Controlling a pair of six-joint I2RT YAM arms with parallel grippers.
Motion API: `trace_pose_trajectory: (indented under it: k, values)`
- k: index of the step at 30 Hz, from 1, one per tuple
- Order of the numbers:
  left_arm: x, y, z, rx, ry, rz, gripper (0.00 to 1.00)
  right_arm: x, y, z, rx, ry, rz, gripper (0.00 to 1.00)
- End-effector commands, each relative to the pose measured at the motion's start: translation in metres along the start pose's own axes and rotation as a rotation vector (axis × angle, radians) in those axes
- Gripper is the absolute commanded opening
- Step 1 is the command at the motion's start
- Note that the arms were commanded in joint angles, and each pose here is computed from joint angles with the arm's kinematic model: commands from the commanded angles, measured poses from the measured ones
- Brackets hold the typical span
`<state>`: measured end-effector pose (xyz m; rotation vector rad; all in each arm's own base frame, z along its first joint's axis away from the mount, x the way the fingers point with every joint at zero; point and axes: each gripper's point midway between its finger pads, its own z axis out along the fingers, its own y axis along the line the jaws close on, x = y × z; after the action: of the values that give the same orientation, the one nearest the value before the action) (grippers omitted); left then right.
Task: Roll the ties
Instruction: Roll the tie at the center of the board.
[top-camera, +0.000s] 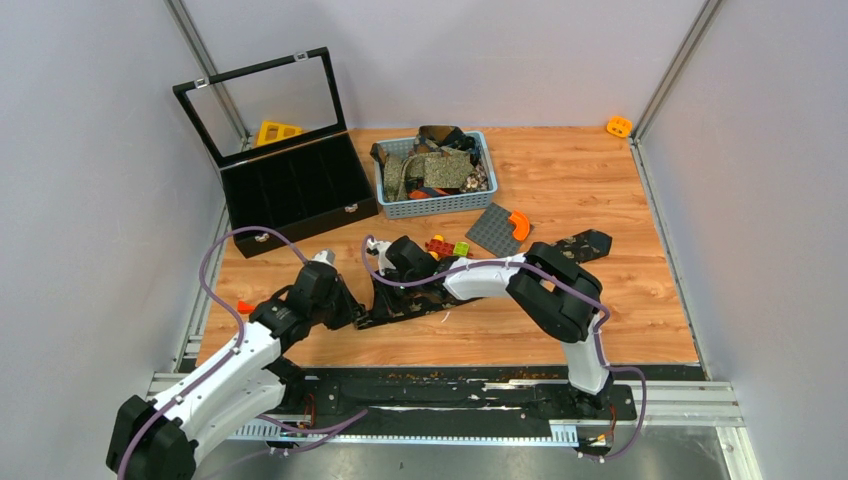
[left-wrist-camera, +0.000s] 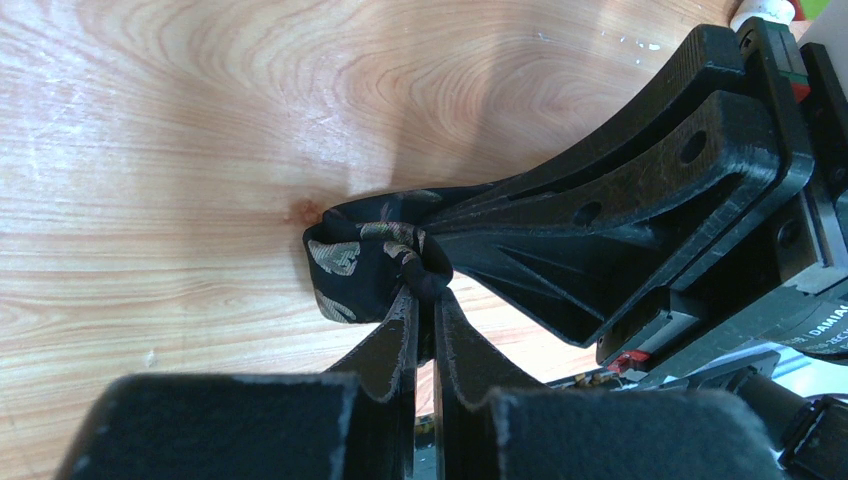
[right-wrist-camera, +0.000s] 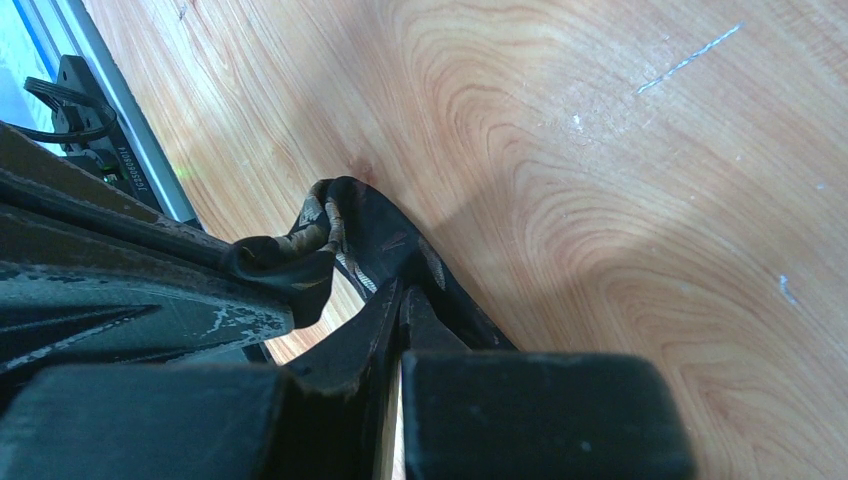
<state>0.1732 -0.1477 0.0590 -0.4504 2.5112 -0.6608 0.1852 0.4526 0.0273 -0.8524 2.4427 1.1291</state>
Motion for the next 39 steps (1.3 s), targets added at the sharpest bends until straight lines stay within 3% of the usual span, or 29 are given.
trace_pose_trajectory:
  k: [1, 15, 26, 30, 34, 39]
  values:
    - [-0.008, -0.016, 0.004, 0.061, -0.022, 0.015, 0.00, -0.005, 0.008, -0.007, -0.013, -0.026, -0.015, 0.02]
    - [0.000, -0.015, 0.018, 0.104, -0.010, 0.027, 0.00, -0.031, 0.026, -0.056, 0.027, -0.104, -0.058, 0.04]
    - [0.009, -0.014, 0.023, 0.146, 0.008, 0.049, 0.02, -0.030, 0.022, -0.064, 0.037, -0.111, -0.045, 0.20]
    - [0.010, -0.013, 0.024, 0.150, 0.012, 0.061, 0.13, -0.030, 0.022, -0.062, 0.034, -0.109, -0.038, 0.21]
    - [0.011, -0.012, 0.024, 0.155, 0.009, 0.066, 0.36, -0.030, 0.024, -0.058, 0.016, -0.104, -0.031, 0.23]
    - [0.010, -0.017, 0.024, 0.195, -0.009, 0.068, 0.48, -0.029, 0.026, -0.054, -0.004, -0.099, -0.016, 0.29]
